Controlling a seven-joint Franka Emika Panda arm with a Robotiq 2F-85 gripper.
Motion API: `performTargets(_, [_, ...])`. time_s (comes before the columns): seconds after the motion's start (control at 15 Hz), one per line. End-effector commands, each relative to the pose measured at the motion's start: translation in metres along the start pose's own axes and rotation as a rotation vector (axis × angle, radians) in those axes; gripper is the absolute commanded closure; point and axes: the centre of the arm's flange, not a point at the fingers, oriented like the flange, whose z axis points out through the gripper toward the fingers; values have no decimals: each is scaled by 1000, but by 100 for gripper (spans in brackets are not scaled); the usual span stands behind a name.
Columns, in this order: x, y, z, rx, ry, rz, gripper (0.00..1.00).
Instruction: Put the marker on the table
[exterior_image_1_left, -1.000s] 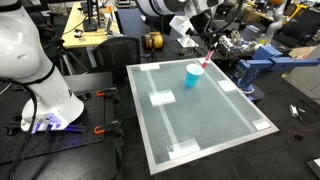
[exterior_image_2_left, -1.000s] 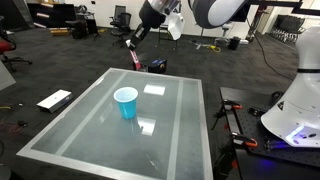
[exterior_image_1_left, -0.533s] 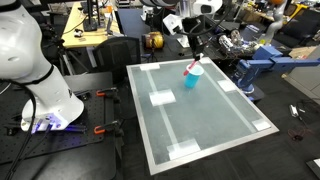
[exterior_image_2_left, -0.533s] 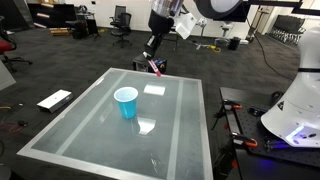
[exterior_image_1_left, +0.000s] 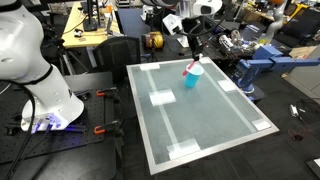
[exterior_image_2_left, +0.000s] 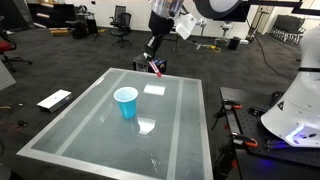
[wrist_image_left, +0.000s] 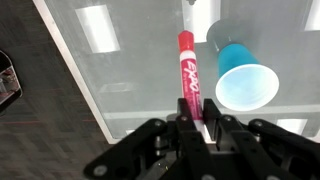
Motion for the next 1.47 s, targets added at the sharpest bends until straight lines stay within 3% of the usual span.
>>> performTargets(0.0, [11, 11, 0, 39, 14, 83, 95])
performTargets(0.53, [20, 59, 29, 134, -75, 372, 95])
performTargets(1.4, [29, 110, 145, 177, -280, 688, 95])
